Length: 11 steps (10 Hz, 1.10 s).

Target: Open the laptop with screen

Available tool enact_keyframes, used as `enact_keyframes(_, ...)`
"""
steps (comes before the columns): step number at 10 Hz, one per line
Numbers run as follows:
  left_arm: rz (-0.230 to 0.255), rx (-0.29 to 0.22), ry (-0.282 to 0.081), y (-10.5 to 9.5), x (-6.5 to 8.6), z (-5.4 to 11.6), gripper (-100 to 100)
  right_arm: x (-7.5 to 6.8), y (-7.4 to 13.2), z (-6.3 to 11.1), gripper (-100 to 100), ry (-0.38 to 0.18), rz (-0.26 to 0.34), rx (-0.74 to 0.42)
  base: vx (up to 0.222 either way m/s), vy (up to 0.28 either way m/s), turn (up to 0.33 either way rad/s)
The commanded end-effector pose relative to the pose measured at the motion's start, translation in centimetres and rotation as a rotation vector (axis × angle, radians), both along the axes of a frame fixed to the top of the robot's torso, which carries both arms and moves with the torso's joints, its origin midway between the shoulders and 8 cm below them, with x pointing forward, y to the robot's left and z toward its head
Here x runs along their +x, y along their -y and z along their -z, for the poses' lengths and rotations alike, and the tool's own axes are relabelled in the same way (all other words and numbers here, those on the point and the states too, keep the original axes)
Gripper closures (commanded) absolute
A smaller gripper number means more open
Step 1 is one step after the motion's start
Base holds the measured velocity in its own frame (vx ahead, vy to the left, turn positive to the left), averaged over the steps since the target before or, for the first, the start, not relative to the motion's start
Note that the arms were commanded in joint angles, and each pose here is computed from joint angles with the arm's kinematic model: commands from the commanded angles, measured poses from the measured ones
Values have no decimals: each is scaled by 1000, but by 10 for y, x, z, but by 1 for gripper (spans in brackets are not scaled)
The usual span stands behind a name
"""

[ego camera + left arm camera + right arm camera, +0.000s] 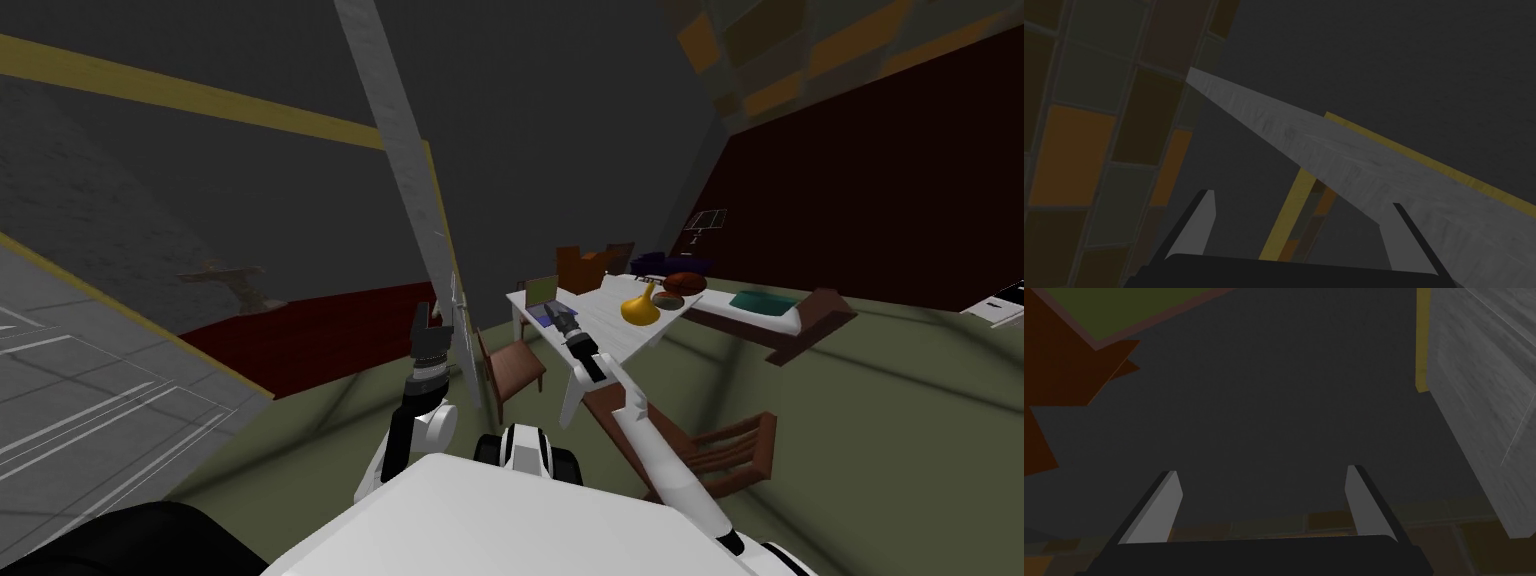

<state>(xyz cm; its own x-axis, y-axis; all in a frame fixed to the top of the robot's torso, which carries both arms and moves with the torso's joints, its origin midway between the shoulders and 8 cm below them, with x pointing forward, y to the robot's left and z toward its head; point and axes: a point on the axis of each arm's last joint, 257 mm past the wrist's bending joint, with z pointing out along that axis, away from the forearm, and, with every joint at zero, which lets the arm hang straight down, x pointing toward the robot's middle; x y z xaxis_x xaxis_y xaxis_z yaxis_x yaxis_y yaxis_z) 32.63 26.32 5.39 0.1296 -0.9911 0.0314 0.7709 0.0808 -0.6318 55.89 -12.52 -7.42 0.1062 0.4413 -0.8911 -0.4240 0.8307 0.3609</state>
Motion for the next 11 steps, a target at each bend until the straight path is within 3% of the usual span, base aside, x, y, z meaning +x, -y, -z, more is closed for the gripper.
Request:
enact_keyframes(1, 0, 0, 0, 0, 0, 0, 0, 18, -6, 8, -100, 5, 20, -122, 16, 20, 121)
enact_keyframes(6, 0, 0, 0, 0, 0, 0, 0, 44, -6, 28, -100, -3, 53, -296, 23, 10, 96)
enact_keyframes(7, 0, 0, 0, 0, 0, 0, 0, 53, -8, 25, -100, 20, 63, -375, 36, 1, 163)
enact_keyframes(9, 0, 0, 0, 0, 0, 0, 0, 56, -4, 35, -100, -1, 69, -383, 23, 0, 39)
enact_keyframes(10, 0, 0, 0, 0, 0, 0, 0, 66, -4, 34, -100, 18, 82, -465, 27, 1, 113)
enact_keyframes(11, 0, 0, 0, 0, 0, 0, 0, 68, 0, 42, -100, 2, 86, -470, 28, -5, 115)
